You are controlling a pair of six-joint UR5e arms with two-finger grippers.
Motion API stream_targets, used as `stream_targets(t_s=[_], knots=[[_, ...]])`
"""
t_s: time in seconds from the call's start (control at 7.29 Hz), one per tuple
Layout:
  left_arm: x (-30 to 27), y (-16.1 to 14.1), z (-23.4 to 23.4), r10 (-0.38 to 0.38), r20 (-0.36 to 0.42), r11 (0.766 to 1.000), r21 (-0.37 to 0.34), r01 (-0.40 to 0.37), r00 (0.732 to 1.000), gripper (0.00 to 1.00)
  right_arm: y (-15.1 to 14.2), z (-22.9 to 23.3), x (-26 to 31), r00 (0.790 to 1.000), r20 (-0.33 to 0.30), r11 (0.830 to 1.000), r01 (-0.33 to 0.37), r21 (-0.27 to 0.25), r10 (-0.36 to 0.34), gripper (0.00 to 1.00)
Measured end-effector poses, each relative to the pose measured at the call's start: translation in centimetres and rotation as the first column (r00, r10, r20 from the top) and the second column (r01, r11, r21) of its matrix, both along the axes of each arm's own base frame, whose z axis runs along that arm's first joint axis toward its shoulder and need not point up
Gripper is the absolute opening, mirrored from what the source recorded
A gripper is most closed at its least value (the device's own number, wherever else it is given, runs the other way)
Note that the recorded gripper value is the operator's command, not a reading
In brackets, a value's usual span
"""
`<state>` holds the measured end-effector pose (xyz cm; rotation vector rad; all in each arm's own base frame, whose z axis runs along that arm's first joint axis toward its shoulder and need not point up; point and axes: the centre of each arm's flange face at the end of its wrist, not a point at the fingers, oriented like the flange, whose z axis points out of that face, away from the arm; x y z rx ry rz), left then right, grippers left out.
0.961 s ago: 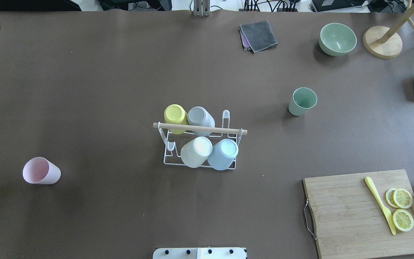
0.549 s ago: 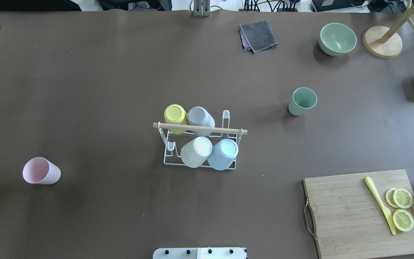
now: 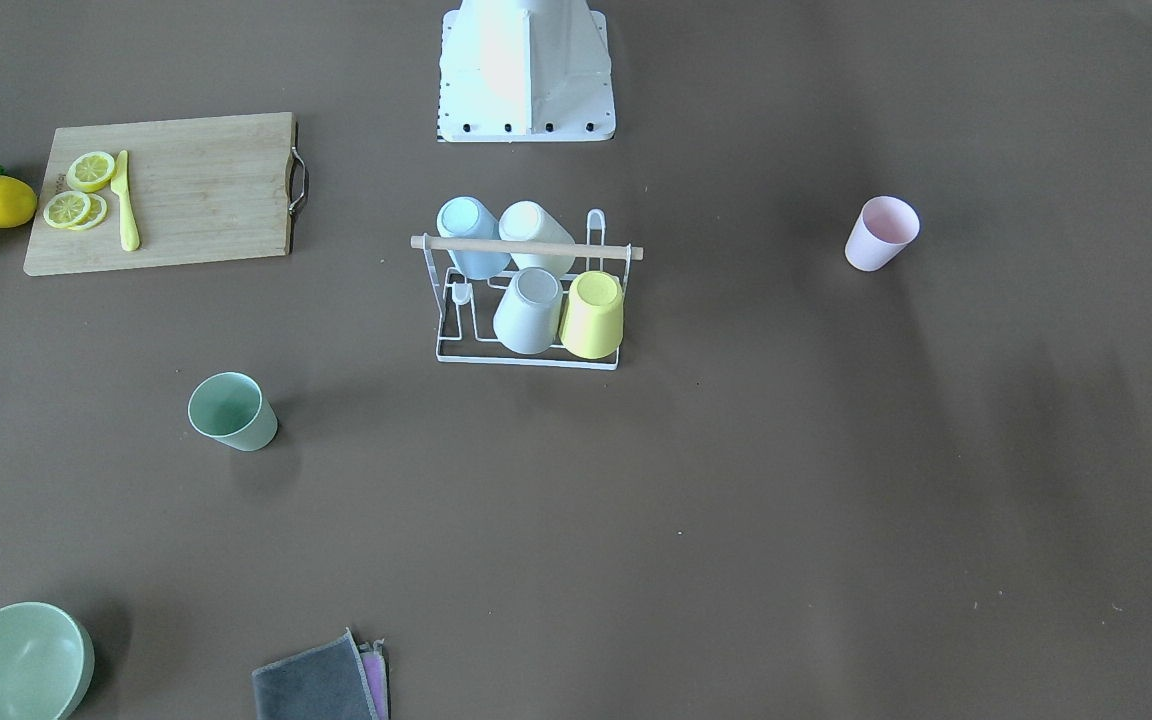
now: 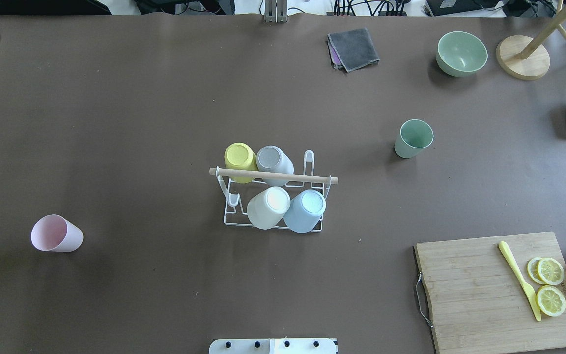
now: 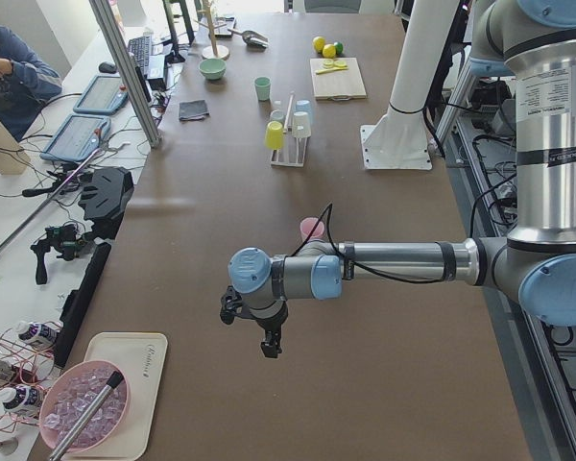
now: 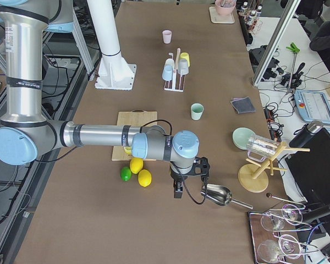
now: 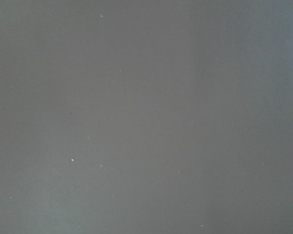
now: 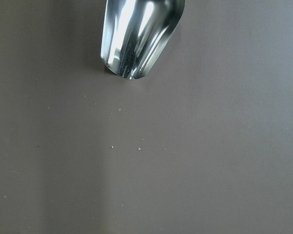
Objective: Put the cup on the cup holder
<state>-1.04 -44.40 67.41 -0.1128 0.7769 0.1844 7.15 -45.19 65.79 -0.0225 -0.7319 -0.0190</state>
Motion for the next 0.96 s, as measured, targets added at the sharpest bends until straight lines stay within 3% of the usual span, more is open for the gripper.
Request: stream_targets(t_s=[0.41, 0.96], knots=[[4.2, -1.6, -4.1, 0.094, 0.014, 0.993, -0.068, -0.093, 0.995, 0.98, 0.0, 0.0, 0.0, 1.0, 0.003, 1.0, 0.0, 0.0, 0.0, 1.0], [8.3, -4.6, -8.6, 0.16, 0.013, 0.987, -0.005, -0.16, 0.987, 0.98, -1.1, -1.1, -0.5, 1.0, 0.003, 0.999, 0.012, 0.037, -0.012, 1.0]])
